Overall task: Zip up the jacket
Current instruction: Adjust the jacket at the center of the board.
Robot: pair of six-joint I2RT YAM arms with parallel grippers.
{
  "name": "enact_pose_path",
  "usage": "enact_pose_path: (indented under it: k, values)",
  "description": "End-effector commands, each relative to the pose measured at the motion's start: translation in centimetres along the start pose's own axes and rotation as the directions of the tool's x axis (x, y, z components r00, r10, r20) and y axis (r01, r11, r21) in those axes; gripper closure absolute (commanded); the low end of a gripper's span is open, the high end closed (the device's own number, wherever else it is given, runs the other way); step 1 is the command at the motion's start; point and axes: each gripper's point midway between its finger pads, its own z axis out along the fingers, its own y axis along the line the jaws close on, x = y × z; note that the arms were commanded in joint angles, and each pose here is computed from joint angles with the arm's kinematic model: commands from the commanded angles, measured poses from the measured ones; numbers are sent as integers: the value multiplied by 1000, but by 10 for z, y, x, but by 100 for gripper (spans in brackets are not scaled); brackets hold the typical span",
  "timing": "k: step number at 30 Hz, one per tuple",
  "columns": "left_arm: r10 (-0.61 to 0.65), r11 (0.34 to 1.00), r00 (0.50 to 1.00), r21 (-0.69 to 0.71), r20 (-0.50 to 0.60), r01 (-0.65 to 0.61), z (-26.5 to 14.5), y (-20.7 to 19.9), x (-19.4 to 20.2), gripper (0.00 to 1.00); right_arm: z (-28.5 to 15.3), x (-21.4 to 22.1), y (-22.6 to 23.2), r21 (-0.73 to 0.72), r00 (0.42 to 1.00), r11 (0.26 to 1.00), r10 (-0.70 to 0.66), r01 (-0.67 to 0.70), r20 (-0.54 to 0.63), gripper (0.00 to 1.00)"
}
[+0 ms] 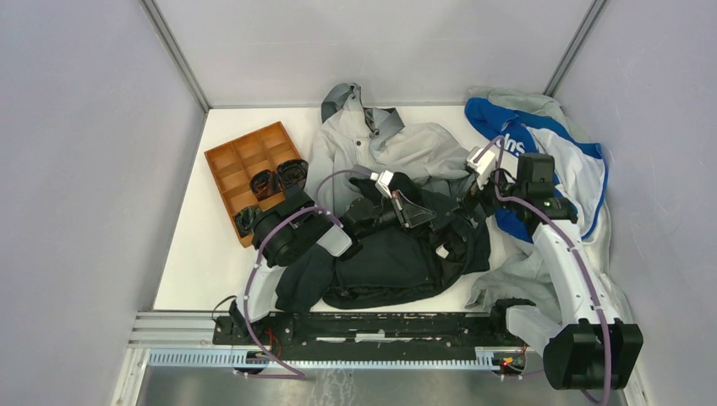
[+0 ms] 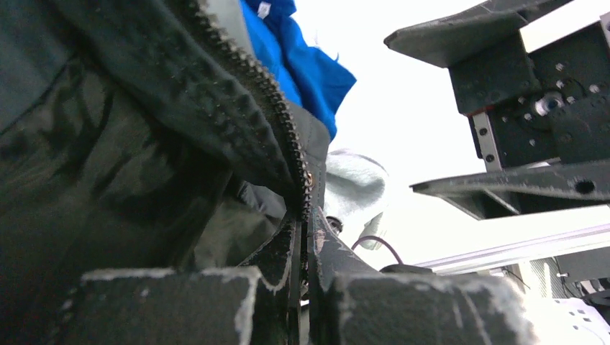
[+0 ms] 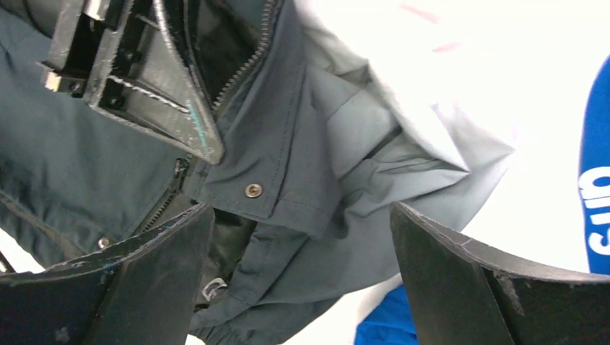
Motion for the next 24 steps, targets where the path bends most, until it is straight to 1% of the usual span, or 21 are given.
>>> enact_pose_path:
  k: [1, 5, 7, 12, 15, 18, 24]
  values:
    - [117, 974, 982, 174, 149, -143, -1, -51, -30, 98, -17, -25, -16, 30, 998, 998, -49, 48, 32, 2]
    - [111, 965, 974, 211, 199, -153, 0, -61, -39, 98, -25, -18, -33, 100, 996, 991, -87, 87, -2, 2]
    - [109, 962, 972, 223, 208, -156, 3, -66, -42, 98, -29, -12, -40, 110, 993, 987, -119, 119, -7, 2]
    - [85, 961, 971, 238, 225, -139, 11, -69, -49, 98, -28, -1, -31, 26, 971, 971, -236, 236, 27, 2]
    - [63, 963, 971, 243, 230, -120, 16, -66, -51, 98, -21, 5, -29, 19, 953, 954, -299, 299, 48, 2]
    - [49, 964, 968, 243, 246, -110, 19, -65, -55, 98, -13, 12, -32, 20, 947, 948, -318, 317, 54, 2]
    - [19, 965, 962, 246, 274, -89, 28, -60, -62, 98, 1, 14, -54, 61, 956, 957, -287, 284, 52, 5]
